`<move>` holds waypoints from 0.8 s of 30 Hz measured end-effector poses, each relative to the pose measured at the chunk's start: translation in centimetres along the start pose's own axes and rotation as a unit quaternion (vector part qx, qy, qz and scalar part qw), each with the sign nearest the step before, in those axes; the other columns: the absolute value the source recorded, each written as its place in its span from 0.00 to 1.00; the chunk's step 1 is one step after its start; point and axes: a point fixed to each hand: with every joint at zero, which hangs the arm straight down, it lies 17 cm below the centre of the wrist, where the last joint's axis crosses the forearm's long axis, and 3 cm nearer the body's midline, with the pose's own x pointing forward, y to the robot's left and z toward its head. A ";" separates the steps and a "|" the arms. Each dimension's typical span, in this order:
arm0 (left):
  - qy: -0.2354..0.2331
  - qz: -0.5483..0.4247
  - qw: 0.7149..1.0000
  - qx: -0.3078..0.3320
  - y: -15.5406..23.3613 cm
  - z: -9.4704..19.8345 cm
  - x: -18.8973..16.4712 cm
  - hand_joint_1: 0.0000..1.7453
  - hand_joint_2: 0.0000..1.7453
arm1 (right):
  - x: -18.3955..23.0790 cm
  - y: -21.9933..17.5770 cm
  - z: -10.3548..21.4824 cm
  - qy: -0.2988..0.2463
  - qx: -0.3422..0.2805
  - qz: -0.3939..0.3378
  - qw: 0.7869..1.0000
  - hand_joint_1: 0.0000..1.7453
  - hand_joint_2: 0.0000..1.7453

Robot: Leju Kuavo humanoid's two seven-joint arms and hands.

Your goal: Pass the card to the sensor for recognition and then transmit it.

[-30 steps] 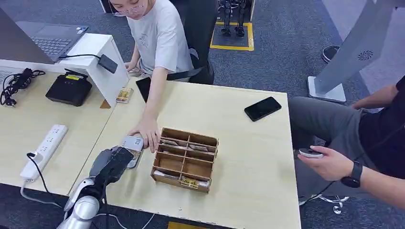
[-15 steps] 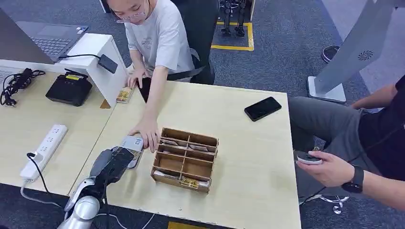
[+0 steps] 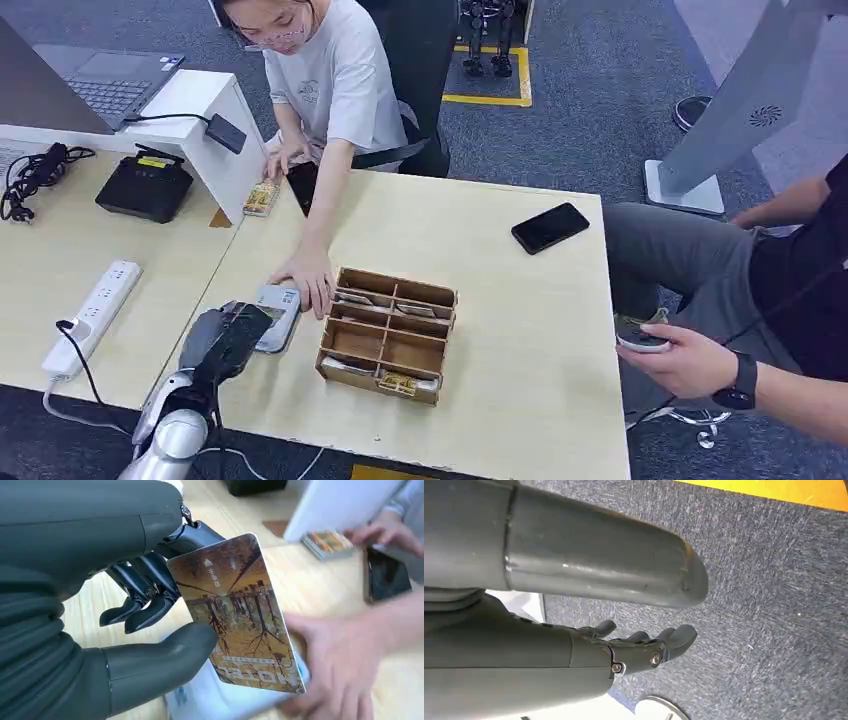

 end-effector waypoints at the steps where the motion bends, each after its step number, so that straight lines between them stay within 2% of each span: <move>1: 0.001 0.000 1.000 0.005 0.5 -0.3 -0.2 1.00 1.00 | -0.1 0.0 0.0 0.000 0.001 0.001 1.000 0.00 0.00; 10: 0.003 -0.007 1.000 0.013 1.6 -0.7 -0.9 1.00 1.00 | -0.1 0.1 0.1 -0.002 0.002 0.007 1.000 0.00 0.00; 24: 0.002 -0.004 1.000 -0.003 0.8 -0.5 -0.9 1.00 1.00 | 0.0 0.2 0.1 -0.004 0.002 0.008 1.000 0.00 0.00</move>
